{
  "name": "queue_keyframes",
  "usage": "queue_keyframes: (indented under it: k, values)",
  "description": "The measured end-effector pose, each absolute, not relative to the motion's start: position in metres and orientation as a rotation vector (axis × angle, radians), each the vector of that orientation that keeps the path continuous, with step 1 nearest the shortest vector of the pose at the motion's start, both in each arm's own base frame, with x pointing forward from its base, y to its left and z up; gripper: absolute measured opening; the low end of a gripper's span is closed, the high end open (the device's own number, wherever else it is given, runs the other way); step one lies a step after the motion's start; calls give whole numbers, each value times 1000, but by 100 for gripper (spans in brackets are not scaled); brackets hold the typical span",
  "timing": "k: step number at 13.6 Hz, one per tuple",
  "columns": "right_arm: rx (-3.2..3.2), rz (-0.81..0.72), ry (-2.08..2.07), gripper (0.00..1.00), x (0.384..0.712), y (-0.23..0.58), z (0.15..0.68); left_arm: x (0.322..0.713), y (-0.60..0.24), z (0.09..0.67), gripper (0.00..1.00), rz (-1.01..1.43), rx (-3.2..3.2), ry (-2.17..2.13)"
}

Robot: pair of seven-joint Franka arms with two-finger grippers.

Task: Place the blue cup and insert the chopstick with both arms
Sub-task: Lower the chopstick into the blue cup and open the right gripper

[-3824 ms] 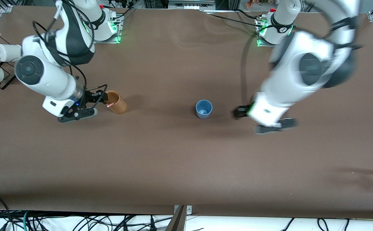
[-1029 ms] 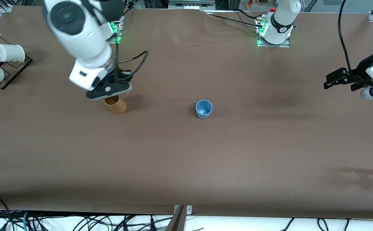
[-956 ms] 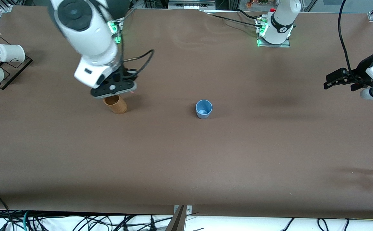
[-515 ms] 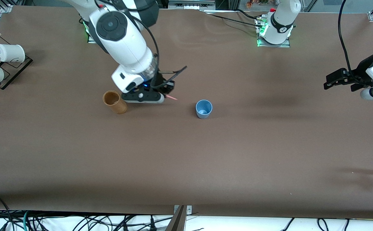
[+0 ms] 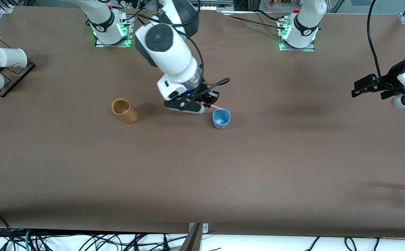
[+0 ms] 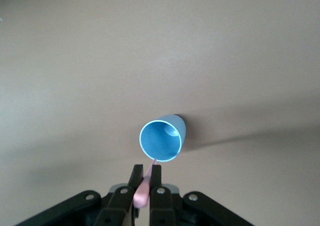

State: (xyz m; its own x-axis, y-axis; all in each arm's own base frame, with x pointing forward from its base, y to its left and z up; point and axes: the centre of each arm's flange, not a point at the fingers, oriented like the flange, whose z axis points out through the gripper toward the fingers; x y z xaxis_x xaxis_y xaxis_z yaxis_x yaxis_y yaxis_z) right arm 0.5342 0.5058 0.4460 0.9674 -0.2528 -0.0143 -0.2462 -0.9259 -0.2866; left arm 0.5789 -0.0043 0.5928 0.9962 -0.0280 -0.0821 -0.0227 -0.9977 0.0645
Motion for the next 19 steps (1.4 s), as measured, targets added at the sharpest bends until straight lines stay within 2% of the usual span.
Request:
queue_keyframes:
  k: [8, 12, 15, 19]
  values:
    - [-2943, -105, 260, 9, 523, 525, 407, 579, -4, 593, 100, -128, 3075, -39]
    - [-2961, -116, 245, 15, 522, 527, 398, 579, -4, 593, 100, -128, 3075, -39]
    - [-2957, -121, 246, 41, 523, 528, 397, 579, -4, 593, 100, -128, 3075, -38]
    - [-2943, -148, 256, 84, 529, 524, 412, 579, -3, 593, 100, -128, 3075, -36]
